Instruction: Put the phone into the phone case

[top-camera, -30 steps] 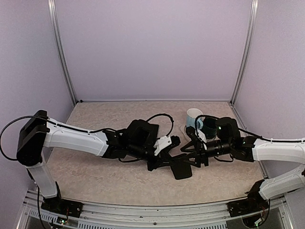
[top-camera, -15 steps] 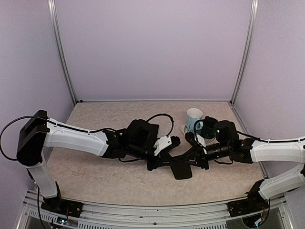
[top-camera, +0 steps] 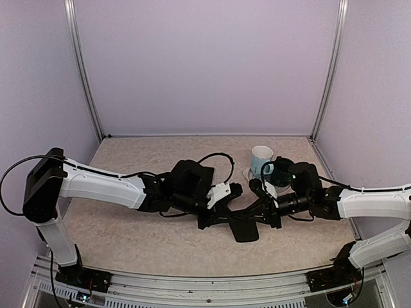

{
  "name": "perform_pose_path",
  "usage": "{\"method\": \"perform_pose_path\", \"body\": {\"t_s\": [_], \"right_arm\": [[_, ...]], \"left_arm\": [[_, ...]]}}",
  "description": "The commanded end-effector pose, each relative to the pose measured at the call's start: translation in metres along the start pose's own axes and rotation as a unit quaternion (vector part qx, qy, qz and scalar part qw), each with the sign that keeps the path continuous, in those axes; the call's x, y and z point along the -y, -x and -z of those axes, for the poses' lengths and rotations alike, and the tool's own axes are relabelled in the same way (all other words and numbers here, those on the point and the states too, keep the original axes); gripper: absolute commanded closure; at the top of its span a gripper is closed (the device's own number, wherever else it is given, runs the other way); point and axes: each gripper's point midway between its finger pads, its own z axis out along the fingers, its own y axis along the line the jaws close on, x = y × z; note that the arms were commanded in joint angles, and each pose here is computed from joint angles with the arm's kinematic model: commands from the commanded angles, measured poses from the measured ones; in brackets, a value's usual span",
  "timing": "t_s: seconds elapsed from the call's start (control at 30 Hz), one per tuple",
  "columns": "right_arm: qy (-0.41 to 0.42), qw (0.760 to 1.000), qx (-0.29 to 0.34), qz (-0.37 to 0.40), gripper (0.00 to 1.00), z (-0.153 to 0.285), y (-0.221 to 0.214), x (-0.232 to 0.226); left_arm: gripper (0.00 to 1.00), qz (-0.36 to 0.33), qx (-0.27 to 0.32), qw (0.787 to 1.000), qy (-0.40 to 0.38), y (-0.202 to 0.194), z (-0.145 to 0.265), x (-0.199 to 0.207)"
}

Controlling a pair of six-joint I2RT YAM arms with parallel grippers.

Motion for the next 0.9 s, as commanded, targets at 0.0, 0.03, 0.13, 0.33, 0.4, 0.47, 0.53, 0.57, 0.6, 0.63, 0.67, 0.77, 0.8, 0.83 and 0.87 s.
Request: {"method": "perform_pose_path", "body": {"t_s": [0.0,0.03,0.13,0.33,0.4,0.47,0.53,0.57,0.6,0.63,0.67,0.77,0.8,0.83,0.87], "right_arm": [[-0.034,0.999,0.016,-0.040,0.83,0.008,0.019,0.012],[-0.036,0.998,0.015,-0.046,0.64,0.008,0.018,0.012],[-0.048,0.996,0.008,-0.073,0.34,0.006,0.003,0.015],[-0.060,0.989,0.000,-0.134,0.31,0.006,-0.033,0.011],[-0.070,0.987,0.010,-0.141,0.32,0.006,-0.036,0.013],[-0.071,0.987,0.024,-0.141,0.36,0.005,-0.038,0.014],[-0.063,0.988,0.029,-0.139,0.45,0.002,-0.037,0.012],[-0.060,0.988,0.031,-0.137,0.56,0.001,-0.036,0.012],[-0.059,0.988,0.031,-0.137,0.65,0.001,-0.035,0.012],[-0.060,0.988,0.031,-0.136,0.72,0.001,-0.036,0.013],[-0.060,0.989,0.032,-0.133,0.78,0.001,-0.035,0.013],[-0.055,0.990,0.038,-0.123,0.88,0.004,-0.031,0.009],[-0.053,0.990,0.043,-0.120,0.90,0.004,-0.029,0.008],[-0.049,0.991,0.045,-0.118,0.91,0.005,-0.028,0.006],[-0.042,0.991,0.048,-0.117,0.92,0.005,-0.027,0.004]], "left_arm": [[1.00,0.039,-0.028,0.999,0.009,-0.016,0.004,-0.006],[1.00,0.036,-0.018,0.999,0.009,-0.010,0.004,-0.007],[1.00,0.030,-0.022,0.999,0.009,-0.013,0.004,-0.007],[1.00,0.037,-0.050,0.998,0.016,-0.030,0.002,-0.016],[1.00,0.039,-0.048,0.998,0.014,-0.029,0.000,-0.017],[1.00,0.040,-0.047,0.998,0.012,-0.026,-0.002,-0.017],[1.00,0.043,-0.056,0.997,0.010,-0.027,-0.005,-0.018],[1.00,0.042,-0.057,0.997,0.010,-0.027,-0.006,-0.018],[1.00,0.042,-0.057,0.997,0.012,-0.026,-0.006,-0.019],[1.00,0.041,-0.057,0.997,0.013,-0.026,-0.005,-0.019],[1.00,0.041,-0.056,0.997,0.015,-0.026,-0.005,-0.019],[1.00,0.042,-0.056,0.997,0.021,-0.026,-0.003,-0.022],[1.00,0.042,-0.056,0.997,0.022,-0.026,-0.003,-0.022],[1.00,0.041,-0.054,0.997,0.022,-0.025,-0.003,-0.022],[1.00,0.041,-0.052,0.998,0.022,-0.024,-0.003,-0.023]]}}
